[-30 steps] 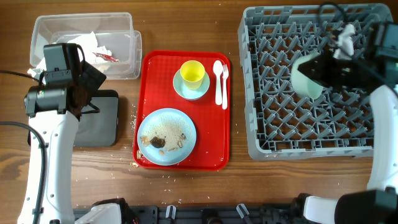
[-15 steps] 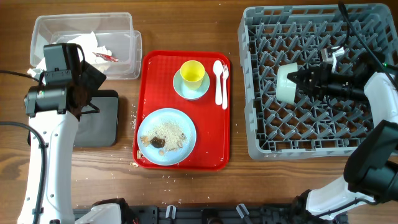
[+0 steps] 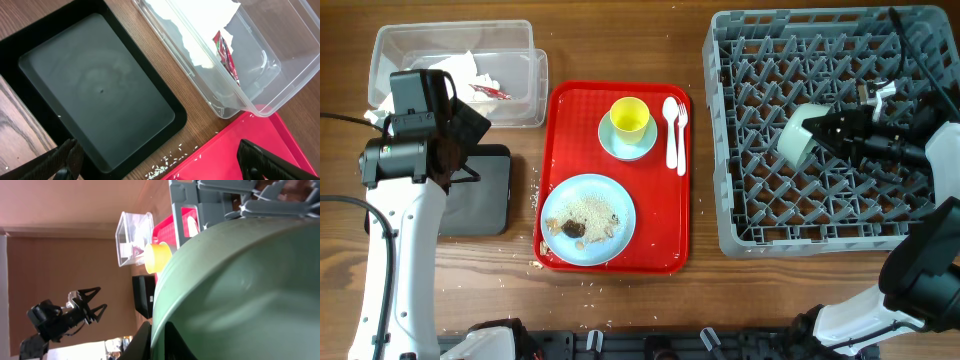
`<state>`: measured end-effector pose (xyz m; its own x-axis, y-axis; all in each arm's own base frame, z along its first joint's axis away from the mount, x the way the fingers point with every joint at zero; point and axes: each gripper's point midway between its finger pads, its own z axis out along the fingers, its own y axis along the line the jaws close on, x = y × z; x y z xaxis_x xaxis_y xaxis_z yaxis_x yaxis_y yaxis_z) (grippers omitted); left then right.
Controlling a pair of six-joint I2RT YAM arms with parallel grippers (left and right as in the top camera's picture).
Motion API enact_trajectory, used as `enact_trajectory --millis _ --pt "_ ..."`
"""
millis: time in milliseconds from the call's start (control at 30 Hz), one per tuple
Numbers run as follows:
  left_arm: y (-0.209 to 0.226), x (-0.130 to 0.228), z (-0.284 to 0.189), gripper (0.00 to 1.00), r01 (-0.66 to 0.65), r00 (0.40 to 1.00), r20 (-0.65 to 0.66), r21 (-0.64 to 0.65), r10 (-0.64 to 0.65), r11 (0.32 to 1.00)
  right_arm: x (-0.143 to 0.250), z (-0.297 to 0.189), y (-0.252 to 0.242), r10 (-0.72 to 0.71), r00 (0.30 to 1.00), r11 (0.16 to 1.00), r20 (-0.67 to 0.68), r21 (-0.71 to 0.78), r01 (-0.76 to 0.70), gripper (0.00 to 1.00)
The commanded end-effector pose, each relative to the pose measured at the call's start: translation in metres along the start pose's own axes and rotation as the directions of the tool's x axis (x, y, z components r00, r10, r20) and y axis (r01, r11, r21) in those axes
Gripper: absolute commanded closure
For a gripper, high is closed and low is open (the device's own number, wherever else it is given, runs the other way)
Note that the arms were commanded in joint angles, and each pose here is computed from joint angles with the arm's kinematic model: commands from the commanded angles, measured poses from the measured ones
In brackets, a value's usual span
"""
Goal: Sort waste into correct bins and load items into the dishwasher rack
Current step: 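Lower the bowl into the grey dish rack and open the gripper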
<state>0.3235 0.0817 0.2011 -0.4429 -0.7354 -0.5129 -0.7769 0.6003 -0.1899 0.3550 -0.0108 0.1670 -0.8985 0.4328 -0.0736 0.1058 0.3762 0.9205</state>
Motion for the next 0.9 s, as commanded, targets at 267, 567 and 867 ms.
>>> enact_trajectory --millis 267,567,867 --pt "0.004 -0.004 -0.002 0.00 0.000 1.000 0.021 -0.013 0.000 1.000 0.005 -0.054 -0.055 0.094 0.988 0.867 0.122 0.477 -0.142 0.78" --pt "0.004 -0.004 -0.002 0.00 0.000 1.000 0.022 -0.013 0.000 1.000 0.009 -0.104 0.001 -0.096 0.935 0.779 0.341 0.610 -0.143 0.52" --pt "0.004 -0.004 -0.002 0.00 0.000 1.000 0.022 -0.013 0.000 1.000 0.008 -0.054 -0.024 -0.079 0.968 0.633 0.238 0.762 -0.135 0.91"
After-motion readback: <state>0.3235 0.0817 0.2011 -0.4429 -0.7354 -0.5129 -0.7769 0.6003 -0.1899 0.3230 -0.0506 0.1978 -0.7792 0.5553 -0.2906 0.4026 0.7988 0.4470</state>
